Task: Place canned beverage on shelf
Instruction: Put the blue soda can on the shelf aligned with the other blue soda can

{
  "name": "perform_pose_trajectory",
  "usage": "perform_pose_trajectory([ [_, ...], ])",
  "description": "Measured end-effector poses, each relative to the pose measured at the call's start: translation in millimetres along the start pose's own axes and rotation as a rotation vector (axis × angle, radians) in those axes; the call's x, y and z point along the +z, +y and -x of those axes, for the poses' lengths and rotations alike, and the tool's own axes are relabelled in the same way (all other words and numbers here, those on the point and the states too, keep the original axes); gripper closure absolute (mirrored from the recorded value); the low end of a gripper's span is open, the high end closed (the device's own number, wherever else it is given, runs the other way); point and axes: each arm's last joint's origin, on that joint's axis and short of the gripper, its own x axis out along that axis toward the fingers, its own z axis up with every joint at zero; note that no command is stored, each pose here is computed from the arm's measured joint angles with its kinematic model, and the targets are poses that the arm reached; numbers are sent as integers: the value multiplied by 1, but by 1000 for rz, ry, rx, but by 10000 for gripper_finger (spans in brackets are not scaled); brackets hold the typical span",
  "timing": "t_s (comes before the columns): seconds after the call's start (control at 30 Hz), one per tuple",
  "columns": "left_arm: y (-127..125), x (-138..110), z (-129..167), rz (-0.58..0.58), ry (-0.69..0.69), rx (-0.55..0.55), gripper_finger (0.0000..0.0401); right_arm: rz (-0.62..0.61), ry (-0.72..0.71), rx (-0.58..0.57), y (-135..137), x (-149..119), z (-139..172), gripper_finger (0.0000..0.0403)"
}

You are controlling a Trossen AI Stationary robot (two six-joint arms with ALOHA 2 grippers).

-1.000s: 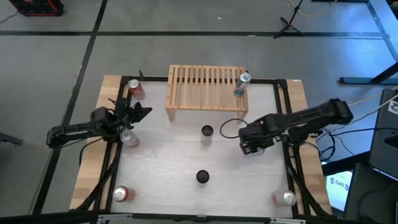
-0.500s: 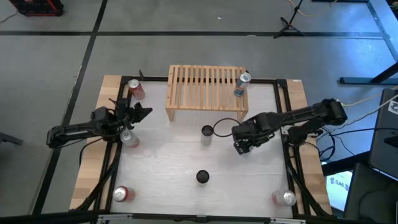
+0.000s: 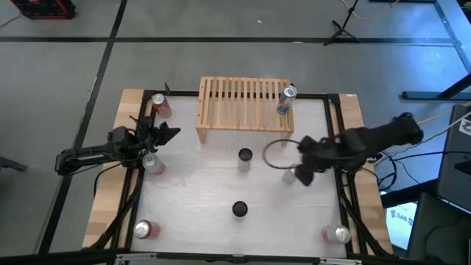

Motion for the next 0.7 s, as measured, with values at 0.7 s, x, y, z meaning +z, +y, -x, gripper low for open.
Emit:
perform_pose_trajectory([
  [0.7,-77,33,-110,-291,254,36,401,249,-138,156,-54,-98,-58,65],
])
